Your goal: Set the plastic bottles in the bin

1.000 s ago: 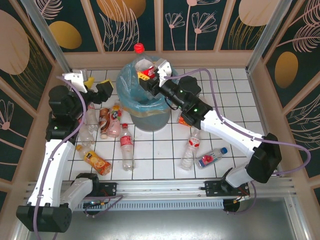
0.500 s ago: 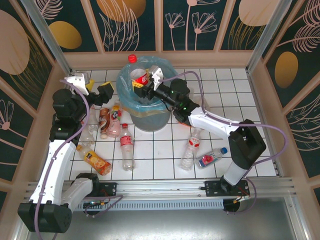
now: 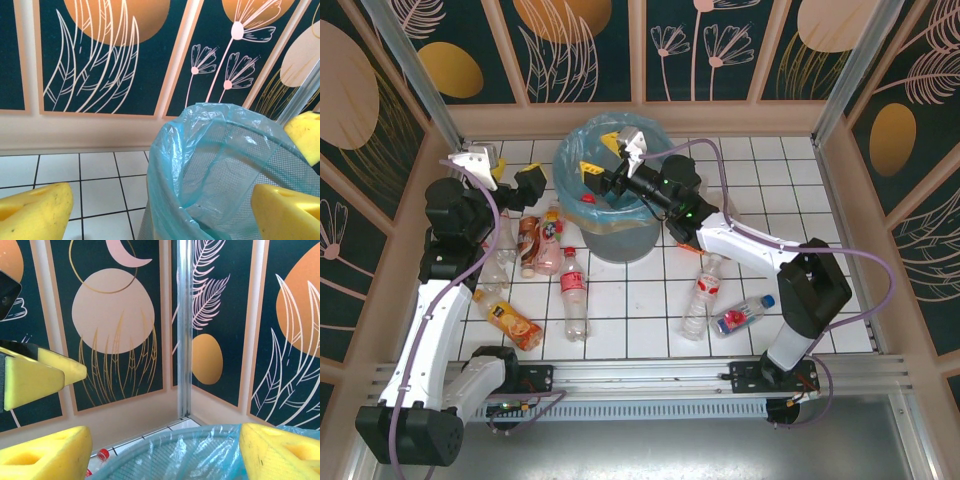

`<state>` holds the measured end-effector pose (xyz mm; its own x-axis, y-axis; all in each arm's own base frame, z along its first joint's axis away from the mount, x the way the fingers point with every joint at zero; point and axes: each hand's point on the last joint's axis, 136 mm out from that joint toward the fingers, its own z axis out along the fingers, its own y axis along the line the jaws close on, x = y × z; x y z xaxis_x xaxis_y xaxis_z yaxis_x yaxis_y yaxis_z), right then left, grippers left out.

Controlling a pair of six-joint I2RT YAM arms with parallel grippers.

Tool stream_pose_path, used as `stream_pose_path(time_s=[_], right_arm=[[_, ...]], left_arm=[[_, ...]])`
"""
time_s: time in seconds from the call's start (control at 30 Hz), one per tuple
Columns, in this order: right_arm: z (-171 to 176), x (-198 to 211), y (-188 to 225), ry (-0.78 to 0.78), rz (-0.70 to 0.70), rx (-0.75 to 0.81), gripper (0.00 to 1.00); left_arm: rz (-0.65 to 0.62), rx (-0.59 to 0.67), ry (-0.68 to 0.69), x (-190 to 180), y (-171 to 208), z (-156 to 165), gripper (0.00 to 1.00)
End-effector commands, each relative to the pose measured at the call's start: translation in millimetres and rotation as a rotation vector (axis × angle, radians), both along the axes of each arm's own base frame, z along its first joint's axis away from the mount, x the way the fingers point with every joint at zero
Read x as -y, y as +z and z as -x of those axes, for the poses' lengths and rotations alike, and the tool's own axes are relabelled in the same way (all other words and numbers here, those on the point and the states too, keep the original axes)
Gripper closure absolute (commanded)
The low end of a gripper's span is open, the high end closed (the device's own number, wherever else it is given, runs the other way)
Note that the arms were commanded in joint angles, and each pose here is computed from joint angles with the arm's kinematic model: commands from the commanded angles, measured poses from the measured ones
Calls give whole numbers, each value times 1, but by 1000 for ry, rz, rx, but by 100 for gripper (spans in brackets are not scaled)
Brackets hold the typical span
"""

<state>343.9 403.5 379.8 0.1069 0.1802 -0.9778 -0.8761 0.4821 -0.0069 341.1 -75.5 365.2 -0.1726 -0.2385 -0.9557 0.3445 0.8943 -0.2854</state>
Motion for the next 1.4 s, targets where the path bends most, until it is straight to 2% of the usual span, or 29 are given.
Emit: stream_pose_path(time_s=[0.0,0.23,0.47,0.53,0.63,0.73,0.83,0.9,1.03,1.1,1.2,1.37], right_arm=[[9,5,37,24,-76,49,22],[11,7,48,12,-79,38,23],[29,9,83,-33,-47,17,23],[35,12,90,-77,-8,-14,23],[34,34,86,-197,39,-145,23],[31,73,62,-338,92,-313,23],[31,120,24,-503,182,-481,23],[35,156,-7,-607,254,-597,23],[53,226,-58,-750,304,-833,23],[62,255,-89,-776,292,-974,23],[71,283,-137,-776,247,-1157,24],[75,296,-193,-717,177,-1308,30]], left_arm=[[-15,47,10,-3,8,3,8],[-20,47,20,-5,9,3,8],[-19,47,62,-11,18,5,10],[-18,50,59,-11,23,8,13],[-32,68,46,-8,44,15,16],[-72,56,29,2,51,18,17],[-133,40,-13,30,55,20,18],[-160,32,-68,57,59,20,20],[-237,0,-181,117,62,18,21],[-284,-9,-235,149,56,21,21],[-296,5,-399,196,45,41,21],[-333,1,-579,251,16,76,22]])
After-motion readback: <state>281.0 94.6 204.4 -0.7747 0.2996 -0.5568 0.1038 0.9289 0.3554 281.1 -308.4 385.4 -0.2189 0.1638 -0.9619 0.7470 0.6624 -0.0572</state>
